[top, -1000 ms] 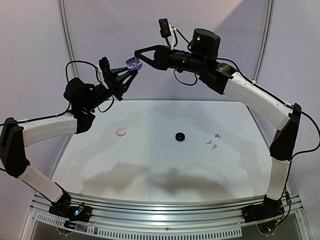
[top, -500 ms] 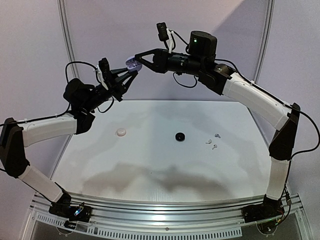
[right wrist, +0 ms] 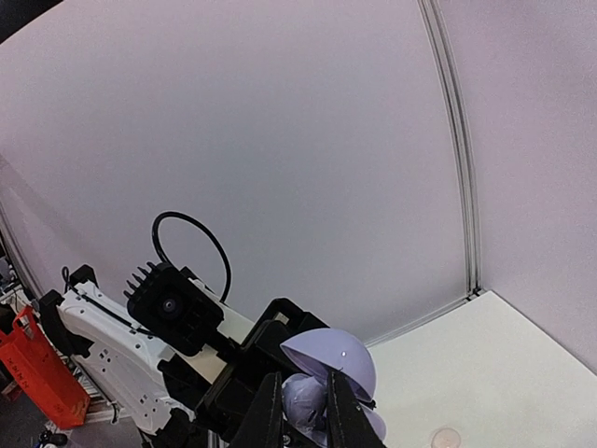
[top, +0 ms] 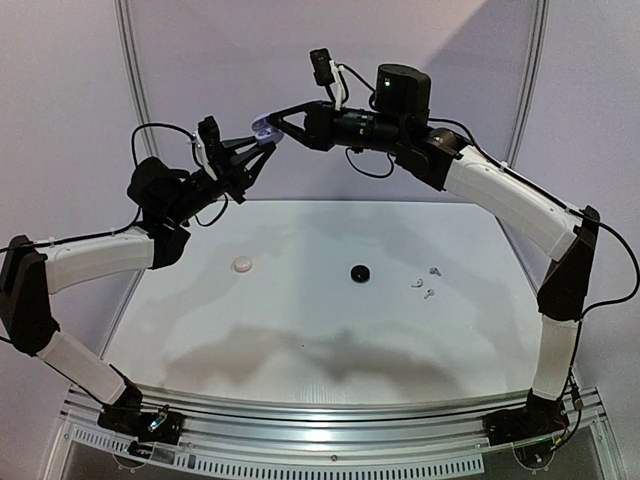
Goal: Insert the wireless bluetooth earbuds into the charging case
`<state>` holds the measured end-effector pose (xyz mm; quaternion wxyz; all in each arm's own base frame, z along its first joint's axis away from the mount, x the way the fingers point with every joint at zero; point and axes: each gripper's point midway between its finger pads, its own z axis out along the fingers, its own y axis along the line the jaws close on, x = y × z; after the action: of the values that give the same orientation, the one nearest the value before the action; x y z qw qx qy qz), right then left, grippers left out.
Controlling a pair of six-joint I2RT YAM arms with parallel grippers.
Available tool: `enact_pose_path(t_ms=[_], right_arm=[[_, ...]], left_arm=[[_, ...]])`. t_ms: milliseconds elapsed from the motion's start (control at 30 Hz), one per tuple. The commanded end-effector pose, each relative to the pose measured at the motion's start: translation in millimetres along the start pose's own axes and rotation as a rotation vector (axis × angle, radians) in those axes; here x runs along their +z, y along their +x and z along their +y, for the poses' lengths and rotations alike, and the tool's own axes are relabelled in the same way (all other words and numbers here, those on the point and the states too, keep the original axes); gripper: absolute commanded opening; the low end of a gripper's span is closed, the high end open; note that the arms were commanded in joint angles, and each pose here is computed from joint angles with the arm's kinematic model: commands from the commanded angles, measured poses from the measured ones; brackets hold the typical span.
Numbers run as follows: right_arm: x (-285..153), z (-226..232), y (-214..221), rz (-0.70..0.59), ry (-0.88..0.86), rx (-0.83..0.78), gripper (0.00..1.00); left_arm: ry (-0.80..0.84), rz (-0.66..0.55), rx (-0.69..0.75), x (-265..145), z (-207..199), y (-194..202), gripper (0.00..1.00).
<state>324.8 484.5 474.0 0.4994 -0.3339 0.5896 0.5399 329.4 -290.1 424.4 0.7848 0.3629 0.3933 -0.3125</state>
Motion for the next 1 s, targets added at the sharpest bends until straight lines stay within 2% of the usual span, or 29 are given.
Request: enact_pose_path(t_ms=[0, 233, 500, 600, 767, 967], right_arm=[[8.8, -29.0, 40.2, 0.092, 0.089, 0.023, 0.12], [7.4, -40.9, 44.3, 0.101, 0.153, 0.011, 0.22], [5.9, -44.4, 40.5, 0.092, 0.179, -0.003, 0.26], [5.1, -44.3, 37.4, 0.086, 0.185, -0.010, 0.31], [-3.2, -47.3, 24.7, 0.065, 0.242, -0.035, 0.32], [-11.4, -64.2, 26.6, 0.081, 0.352, -0.056, 0.35]], left_arm=[[0.023, -0.052, 0.029, -1.4, -9.1, -18.2, 0.00], [0.034, -0.050, 0.025, -1.5, -10.9, -18.0, 0.00], [0.060, -0.034, -0.022, -1.4, -14.5, -14.8, 0.00], [0.058, -0.010, -0.094, -0.7, -14.0, -10.1, 0.00], [0.067, 0.061, -0.232, -3.6, -17.6, 6.3, 0.00], [0.082, 0.066, -0.257, -4.8, -20.8, 6.3, 0.00]])
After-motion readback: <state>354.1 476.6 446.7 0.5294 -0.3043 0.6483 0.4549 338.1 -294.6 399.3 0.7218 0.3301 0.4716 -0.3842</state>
